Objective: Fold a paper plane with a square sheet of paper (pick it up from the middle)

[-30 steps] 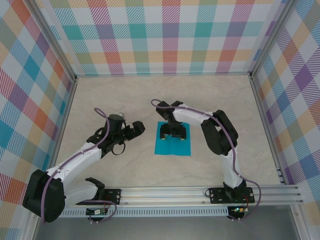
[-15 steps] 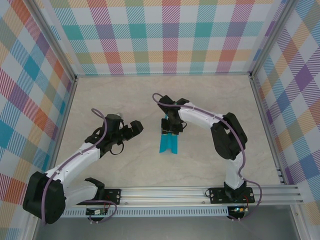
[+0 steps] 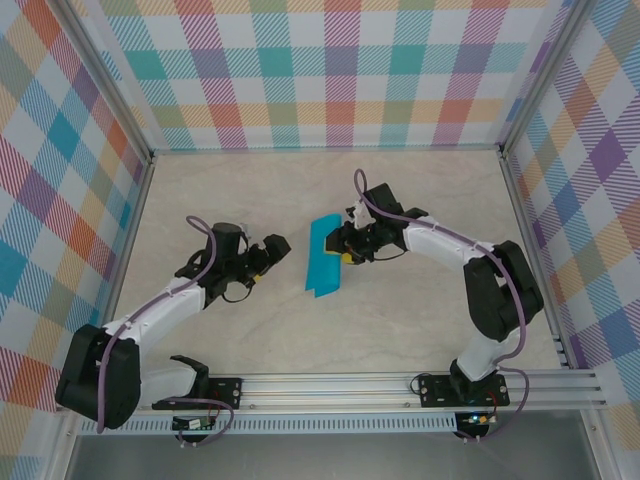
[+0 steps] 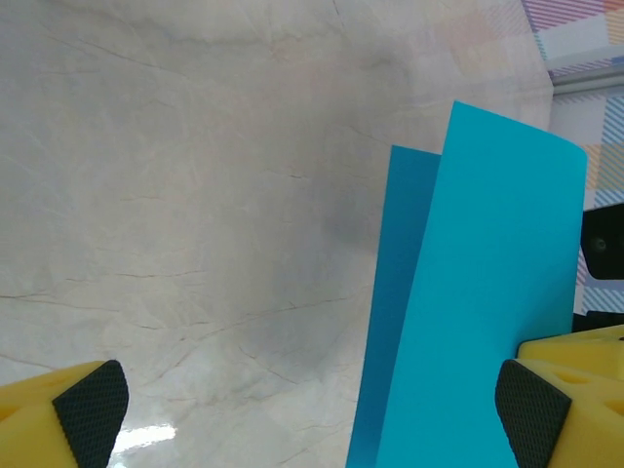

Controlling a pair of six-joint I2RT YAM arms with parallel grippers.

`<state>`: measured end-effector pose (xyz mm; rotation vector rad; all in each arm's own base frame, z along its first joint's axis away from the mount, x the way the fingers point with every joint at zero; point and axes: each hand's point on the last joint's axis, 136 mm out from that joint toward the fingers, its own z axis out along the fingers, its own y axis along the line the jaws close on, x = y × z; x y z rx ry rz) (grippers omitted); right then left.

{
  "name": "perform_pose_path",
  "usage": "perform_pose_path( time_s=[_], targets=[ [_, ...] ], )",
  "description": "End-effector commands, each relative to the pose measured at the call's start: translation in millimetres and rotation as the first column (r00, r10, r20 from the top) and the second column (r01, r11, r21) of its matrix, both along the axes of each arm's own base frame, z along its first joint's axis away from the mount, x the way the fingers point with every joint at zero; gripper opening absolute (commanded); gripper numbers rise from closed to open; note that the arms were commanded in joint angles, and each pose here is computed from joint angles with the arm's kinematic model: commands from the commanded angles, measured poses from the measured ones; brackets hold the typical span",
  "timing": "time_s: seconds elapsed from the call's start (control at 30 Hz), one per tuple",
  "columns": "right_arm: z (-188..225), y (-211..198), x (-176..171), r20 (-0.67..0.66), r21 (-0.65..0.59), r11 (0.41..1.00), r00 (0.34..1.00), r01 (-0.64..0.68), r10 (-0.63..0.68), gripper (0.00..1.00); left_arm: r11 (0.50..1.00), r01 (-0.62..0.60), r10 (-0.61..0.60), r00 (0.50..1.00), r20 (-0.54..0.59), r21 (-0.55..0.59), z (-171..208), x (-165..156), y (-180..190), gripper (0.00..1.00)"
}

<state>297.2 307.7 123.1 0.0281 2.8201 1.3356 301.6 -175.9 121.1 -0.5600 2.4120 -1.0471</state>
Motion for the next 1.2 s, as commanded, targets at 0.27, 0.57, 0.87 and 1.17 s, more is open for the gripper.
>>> perform_pose_path(
  time_s=[0.27, 0.57, 0.87, 1.17],
  targets=[
    [-78.7, -19.7, -9.9, -0.139, -0.115, 0.993, 0.990, -0.013, -0.003, 0.49, 0.994, 0.057, -0.061, 0.997, -0.045, -0.090, -9.5, 2.3, -27.8, 0.94],
    [-69.1, -39.5, -9.0, -0.092, -0.223, 0.975, 0.996, -0.018, -0.002, 0.70, 0.987, 0.139, -0.145, 0.987, -0.071, -0.083, -20.5, 4.9, -62.6, 0.89],
    [-64.8, -63.5, -12.7, -0.087, -0.242, 0.970, 0.995, 0.024, -0.046, 0.78, 0.972, 0.214, -0.223, 0.971, -0.088, -0.094, -29.5, 2.0, -97.1, 0.87],
    [-74.2, -70.6, -20.5, -0.121, -0.211, 0.977, 0.991, 0.027, -0.054, 0.77, 0.950, 0.284, -0.296, 0.952, -0.082, -0.132, -32.6, -1.7, -129.7, 0.80]
  ],
)
